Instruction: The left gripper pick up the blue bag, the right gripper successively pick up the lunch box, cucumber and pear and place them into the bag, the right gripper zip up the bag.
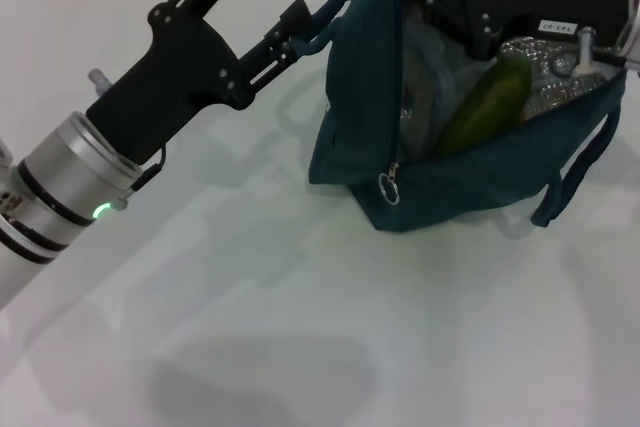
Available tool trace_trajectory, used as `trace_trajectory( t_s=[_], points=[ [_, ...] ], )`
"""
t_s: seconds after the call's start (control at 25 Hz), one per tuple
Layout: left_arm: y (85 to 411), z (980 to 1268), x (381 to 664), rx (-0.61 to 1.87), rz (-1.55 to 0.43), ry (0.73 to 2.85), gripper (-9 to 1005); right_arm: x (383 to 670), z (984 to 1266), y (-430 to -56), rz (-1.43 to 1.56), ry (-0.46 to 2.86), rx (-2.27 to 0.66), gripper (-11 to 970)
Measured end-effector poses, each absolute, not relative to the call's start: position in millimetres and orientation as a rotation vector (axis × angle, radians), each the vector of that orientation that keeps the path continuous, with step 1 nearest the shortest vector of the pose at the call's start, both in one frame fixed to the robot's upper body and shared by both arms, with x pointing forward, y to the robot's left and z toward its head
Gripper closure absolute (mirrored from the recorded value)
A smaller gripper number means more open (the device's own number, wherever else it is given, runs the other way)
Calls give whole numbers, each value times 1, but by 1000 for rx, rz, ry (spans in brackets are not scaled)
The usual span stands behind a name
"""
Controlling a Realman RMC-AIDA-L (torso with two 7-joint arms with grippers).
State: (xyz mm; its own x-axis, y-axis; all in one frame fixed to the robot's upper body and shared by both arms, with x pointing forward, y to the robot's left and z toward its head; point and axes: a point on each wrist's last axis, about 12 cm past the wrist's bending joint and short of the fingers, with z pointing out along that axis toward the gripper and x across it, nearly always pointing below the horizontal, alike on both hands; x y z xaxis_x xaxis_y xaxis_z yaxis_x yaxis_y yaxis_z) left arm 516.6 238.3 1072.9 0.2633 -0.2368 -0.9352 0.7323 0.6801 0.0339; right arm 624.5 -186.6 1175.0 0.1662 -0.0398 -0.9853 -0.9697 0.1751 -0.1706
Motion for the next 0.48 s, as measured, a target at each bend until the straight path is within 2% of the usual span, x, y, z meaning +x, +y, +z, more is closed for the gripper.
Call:
trace_trajectory(
  t_s=[0.2,0.48],
  points=[
    [244,1074,518,482,-665,1124,231,624,1175,-184,943,1177,-1180,923],
    [271,1077,515,269,-567,1090,230,621,1178,-176,990,1156,-1257,922]
  ],
)
